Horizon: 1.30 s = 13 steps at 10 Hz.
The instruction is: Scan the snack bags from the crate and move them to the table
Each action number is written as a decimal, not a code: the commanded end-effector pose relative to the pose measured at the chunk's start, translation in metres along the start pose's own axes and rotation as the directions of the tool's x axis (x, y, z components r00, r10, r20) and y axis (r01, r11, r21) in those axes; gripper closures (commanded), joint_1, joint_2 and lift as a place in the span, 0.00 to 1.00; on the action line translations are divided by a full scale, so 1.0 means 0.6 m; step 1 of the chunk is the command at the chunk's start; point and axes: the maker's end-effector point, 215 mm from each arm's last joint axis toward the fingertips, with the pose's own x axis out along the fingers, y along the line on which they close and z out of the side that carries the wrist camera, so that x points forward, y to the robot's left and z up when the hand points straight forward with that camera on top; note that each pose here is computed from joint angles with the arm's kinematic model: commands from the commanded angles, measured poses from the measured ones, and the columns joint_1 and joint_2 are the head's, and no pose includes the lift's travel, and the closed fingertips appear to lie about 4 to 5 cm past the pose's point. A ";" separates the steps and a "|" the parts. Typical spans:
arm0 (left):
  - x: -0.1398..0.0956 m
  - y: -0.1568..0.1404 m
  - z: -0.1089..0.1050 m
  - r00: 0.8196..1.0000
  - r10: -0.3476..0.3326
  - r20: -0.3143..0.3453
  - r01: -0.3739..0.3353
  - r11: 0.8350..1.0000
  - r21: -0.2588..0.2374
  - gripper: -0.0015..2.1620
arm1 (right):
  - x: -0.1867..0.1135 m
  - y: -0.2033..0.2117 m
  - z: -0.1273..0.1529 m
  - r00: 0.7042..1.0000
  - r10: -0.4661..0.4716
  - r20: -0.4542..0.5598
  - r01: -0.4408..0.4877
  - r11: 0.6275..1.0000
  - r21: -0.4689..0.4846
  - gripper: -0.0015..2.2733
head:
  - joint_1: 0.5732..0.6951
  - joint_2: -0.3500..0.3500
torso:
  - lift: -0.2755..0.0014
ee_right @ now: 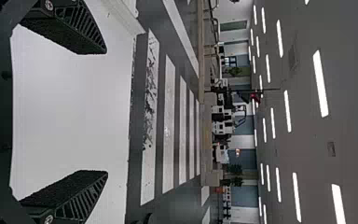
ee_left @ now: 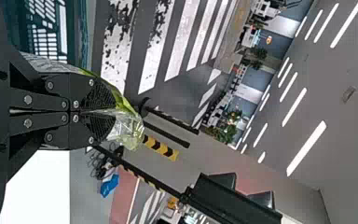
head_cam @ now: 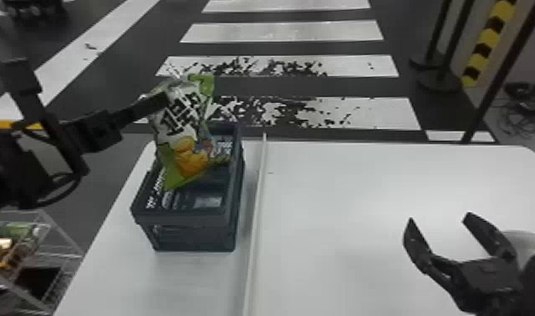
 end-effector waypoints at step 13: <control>0.050 -0.186 -0.052 0.952 -0.304 0.021 0.299 0.917 -0.266 0.98 | -0.004 -0.038 0.004 0.998 -0.056 0.029 0.057 0.998 -0.041 0.03 | 1.00 0.49 | 0.65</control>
